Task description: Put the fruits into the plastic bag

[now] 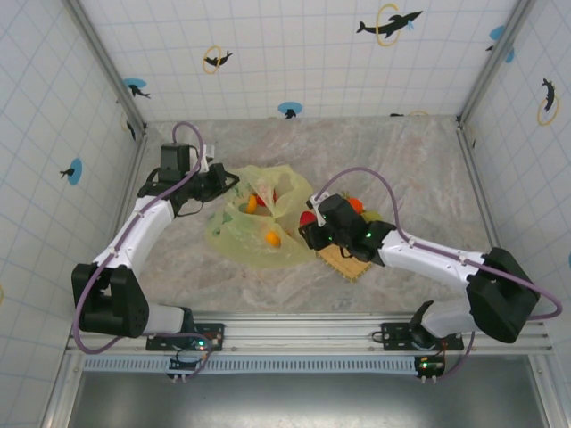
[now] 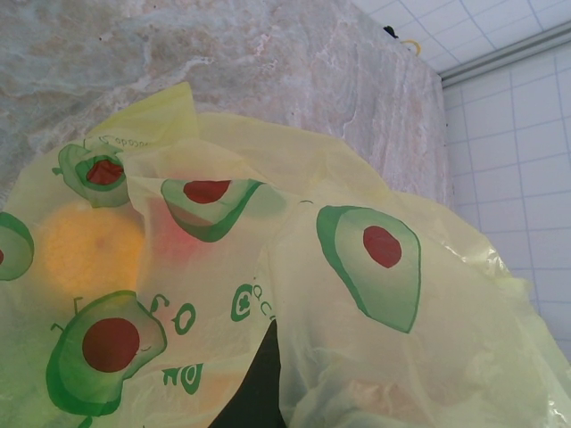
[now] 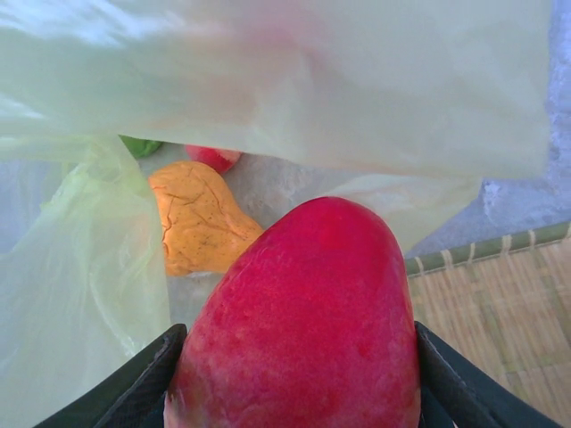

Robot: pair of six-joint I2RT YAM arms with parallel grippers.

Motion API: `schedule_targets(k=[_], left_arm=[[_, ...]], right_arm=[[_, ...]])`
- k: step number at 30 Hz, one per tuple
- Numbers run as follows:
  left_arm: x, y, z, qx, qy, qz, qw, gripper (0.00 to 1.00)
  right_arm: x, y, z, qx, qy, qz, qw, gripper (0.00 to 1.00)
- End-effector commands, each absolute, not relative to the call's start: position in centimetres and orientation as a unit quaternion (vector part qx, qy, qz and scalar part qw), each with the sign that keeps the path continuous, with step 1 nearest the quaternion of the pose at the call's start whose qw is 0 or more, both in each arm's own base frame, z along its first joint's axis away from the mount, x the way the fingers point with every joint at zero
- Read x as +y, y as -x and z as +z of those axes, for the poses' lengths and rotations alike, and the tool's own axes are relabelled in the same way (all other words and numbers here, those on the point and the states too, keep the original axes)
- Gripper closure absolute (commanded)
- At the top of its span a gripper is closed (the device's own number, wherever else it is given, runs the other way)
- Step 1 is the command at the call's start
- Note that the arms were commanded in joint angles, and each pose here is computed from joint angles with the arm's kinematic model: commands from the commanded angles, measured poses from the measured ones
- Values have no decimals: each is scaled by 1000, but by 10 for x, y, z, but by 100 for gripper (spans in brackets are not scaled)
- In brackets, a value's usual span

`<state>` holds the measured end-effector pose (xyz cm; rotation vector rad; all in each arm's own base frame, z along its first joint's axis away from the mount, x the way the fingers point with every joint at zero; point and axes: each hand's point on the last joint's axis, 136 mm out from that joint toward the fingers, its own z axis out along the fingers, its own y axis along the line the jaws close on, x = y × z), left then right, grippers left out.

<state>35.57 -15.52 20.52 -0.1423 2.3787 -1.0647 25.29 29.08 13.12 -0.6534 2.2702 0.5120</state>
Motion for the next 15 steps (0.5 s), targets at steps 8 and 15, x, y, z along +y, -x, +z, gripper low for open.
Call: schedule_targets(k=[8, 15], left_arm=[[-158, -352, 203, 881, 43, -395, 259, 100], [-158, -351, 203, 880, 41, -395, 259, 100]], right_arm=[[310, -231, 198, 822, 303, 252, 412, 43], [324, -252, 179, 833, 305, 221, 405, 42]])
